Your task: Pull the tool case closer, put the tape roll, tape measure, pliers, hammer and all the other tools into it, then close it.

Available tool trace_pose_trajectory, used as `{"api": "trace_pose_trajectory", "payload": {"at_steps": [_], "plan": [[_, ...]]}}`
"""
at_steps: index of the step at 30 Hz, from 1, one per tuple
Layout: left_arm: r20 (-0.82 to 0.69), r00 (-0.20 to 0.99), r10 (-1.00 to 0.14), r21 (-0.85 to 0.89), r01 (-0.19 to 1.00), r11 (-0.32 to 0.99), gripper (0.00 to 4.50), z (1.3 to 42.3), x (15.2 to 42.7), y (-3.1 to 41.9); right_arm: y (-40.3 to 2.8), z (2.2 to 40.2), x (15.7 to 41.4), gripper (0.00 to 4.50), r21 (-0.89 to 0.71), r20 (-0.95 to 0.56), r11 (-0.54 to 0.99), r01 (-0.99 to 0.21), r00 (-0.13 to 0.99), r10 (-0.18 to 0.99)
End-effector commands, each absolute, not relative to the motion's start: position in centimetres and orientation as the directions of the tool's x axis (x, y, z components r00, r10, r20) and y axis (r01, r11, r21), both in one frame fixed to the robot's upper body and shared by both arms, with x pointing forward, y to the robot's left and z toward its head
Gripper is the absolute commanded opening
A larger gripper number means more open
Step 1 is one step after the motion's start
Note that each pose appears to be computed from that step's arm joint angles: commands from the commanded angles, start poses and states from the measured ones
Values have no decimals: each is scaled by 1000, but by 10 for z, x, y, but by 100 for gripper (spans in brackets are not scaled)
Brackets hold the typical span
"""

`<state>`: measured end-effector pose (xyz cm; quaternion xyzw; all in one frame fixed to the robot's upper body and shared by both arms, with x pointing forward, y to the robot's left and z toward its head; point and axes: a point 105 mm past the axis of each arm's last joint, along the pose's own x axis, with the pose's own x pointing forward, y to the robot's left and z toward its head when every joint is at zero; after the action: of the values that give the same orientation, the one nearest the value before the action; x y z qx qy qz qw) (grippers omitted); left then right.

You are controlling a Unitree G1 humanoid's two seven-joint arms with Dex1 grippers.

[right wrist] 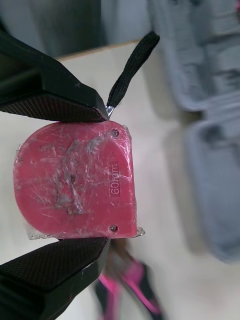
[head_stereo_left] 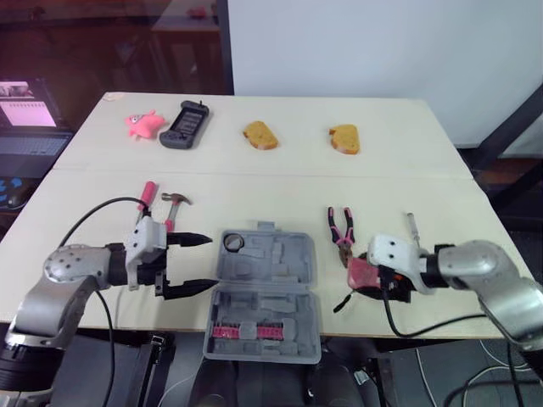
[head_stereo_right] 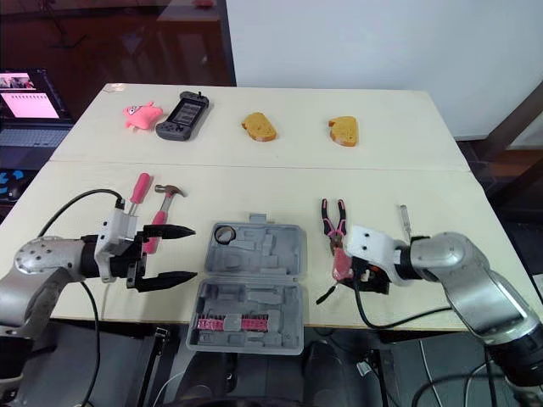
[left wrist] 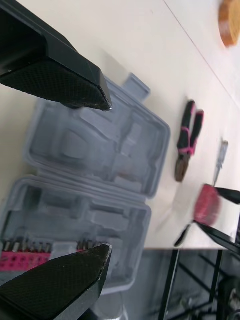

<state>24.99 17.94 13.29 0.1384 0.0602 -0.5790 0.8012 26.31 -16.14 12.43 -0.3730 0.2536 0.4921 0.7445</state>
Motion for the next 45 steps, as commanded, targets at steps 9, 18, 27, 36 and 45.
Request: {"api": "trace_pose_trajectory", "payload": {"at_steps": [9,18,27,36,45], "plan": [[-232,404,-885,174,912,370,450,136,240,185,-106,132,307,284,-285,-861,77,-955,290,418],[-237,444,-864,180,894,410,450,137,234,190,-73,121,342,284,-338,-869,36,-940,327,372],[-255,445,-858,174,894,412,450,135,232,191,-55,108,353,284,-316,-884,-12,-949,289,368],[-268,445,-854,155,895,418,450,131,228,192,-45,95,353,284,-286,-894,-29,-958,256,369],[-267,447,-854,153,894,420,450,130,228,191,-49,98,360,284,-274,-889,30,-961,265,374]]}}
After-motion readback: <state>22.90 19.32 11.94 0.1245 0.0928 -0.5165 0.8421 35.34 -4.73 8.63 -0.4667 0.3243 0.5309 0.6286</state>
